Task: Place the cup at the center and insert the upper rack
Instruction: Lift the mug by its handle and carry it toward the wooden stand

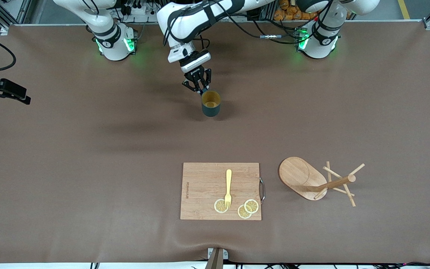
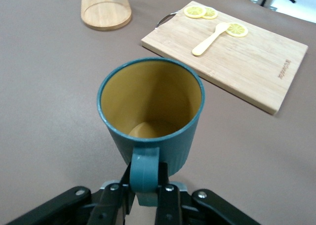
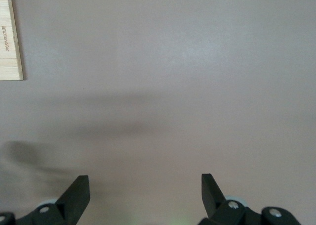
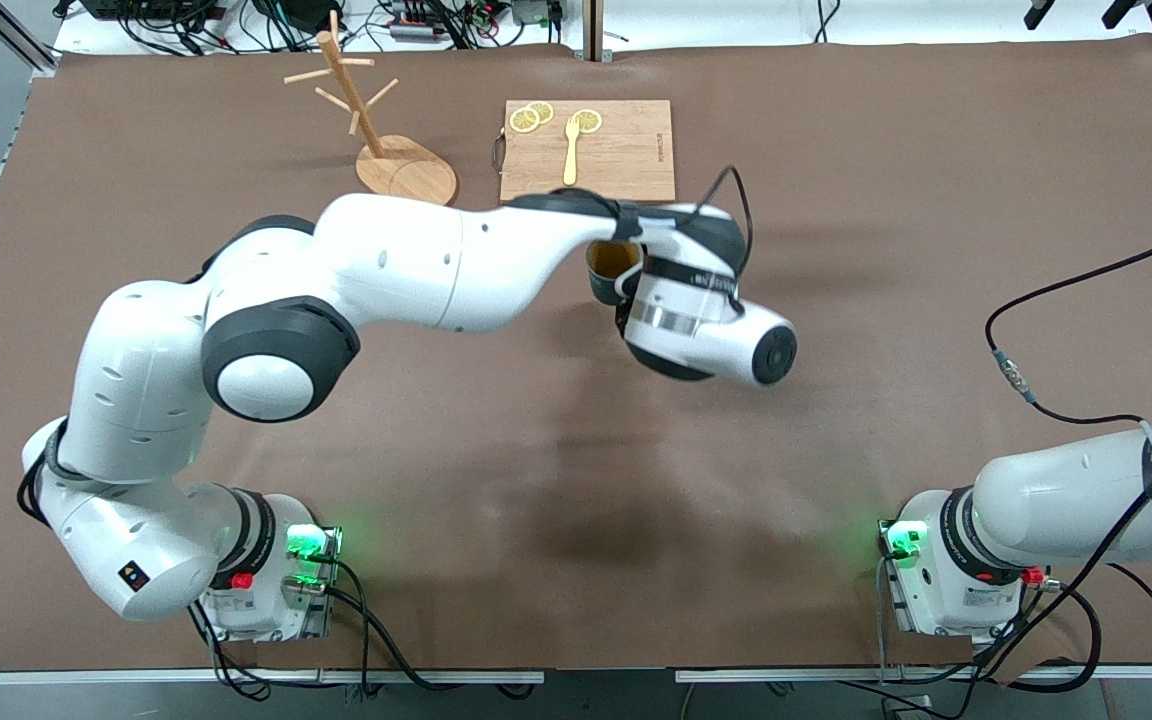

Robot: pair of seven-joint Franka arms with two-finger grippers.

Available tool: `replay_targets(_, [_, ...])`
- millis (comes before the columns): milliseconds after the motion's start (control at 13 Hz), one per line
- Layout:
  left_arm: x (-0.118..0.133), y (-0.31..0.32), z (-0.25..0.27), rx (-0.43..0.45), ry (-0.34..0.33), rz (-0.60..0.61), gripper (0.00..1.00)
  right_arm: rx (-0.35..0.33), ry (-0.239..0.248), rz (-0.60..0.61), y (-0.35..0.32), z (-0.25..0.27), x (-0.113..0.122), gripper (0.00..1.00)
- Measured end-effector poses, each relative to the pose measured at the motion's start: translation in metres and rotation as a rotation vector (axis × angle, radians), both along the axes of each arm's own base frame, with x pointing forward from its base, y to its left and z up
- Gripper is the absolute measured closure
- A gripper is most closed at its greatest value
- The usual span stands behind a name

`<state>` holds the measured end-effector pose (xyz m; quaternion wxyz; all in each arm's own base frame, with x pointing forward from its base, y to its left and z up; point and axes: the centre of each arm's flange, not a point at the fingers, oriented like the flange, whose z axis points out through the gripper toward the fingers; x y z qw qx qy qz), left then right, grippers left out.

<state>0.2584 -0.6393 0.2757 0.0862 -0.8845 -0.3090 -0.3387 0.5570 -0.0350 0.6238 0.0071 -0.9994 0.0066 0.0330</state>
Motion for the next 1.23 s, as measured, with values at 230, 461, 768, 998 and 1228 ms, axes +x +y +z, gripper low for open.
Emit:
replay_targets(230, [0.035,0.002,0.042,-0.099,0.062,0.113,0.79,0.0,-0.002,0.003,0.002,0.0,0.0,0.0])
replay_targets(461, [0.075,0.015,0.094,-0.233,0.118,0.199,0.79,0.0,-0.002,0.004,0.002,0.0,0.0,0.0])
replay_targets(768, [0.144,0.058,0.153,-0.424,0.216,0.314,0.79,0.0,-0.001,0.006,0.003,0.0,0.0,0.0])
replay_targets(998, [0.198,0.106,0.194,-0.564,0.318,0.402,0.79,0.001,0.003,0.008,0.004,0.0,0.0,0.0])
replay_targets(1228, [0.25,0.164,0.231,-0.726,0.431,0.484,0.79,0.003,0.021,0.011,0.006,-0.002,-0.001,0.0])
